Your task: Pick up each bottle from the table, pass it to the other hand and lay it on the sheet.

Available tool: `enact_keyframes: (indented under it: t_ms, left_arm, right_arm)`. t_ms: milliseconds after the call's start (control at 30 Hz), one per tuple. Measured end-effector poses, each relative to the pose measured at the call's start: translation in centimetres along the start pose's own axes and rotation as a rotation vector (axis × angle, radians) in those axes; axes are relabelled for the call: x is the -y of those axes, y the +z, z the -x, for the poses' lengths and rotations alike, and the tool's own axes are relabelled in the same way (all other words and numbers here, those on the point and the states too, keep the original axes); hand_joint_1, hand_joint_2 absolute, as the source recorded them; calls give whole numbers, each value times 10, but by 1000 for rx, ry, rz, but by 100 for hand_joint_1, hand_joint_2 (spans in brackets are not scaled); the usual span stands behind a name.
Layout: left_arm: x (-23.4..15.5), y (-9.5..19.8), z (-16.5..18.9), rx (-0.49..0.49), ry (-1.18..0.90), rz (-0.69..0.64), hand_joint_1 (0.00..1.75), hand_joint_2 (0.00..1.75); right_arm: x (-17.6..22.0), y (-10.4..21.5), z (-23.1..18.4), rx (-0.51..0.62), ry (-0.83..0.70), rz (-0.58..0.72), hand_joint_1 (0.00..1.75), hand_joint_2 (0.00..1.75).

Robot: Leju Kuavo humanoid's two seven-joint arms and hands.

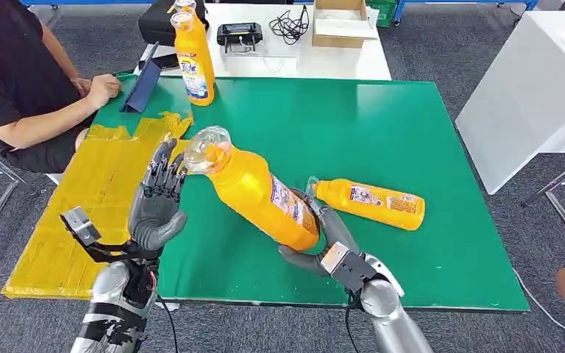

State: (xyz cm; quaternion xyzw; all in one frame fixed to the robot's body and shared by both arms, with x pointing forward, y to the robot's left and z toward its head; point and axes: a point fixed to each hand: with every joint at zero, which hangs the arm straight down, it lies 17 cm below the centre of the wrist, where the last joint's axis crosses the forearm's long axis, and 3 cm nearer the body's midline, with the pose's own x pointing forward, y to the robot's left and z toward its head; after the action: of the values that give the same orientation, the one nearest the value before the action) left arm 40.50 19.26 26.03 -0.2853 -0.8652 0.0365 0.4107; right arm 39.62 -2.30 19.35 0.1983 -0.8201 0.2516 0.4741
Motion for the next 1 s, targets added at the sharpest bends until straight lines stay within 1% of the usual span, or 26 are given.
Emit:
enact_keyframes:
  t_ms: [133, 333, 467, 667, 1000]
  left_arm:
    - [4, -1, 1, -4, -17, 11, 0, 175]
    - [18, -2, 6, -13, -15, 43, 0, 175]
    - [32, -2, 6, -7, -26, 76, 0, 175]
    - [51, 4, 5, -2, -7, 110, 0, 175]
    - [60, 14, 4, 0, 8, 121, 0, 175]
  right_arm:
    - [-7, -5, -2, 6, 1, -23, 175, 175]
    - [-32, -26, -9, 10, 27, -88, 175, 175]
    - [-43, -33, -1, -13, 55, -112, 175, 175]
    - [-49, -25, 24, -71, 69, -119, 175, 175]
    - [-48, -15, 38, -106, 74, -124, 175, 175]
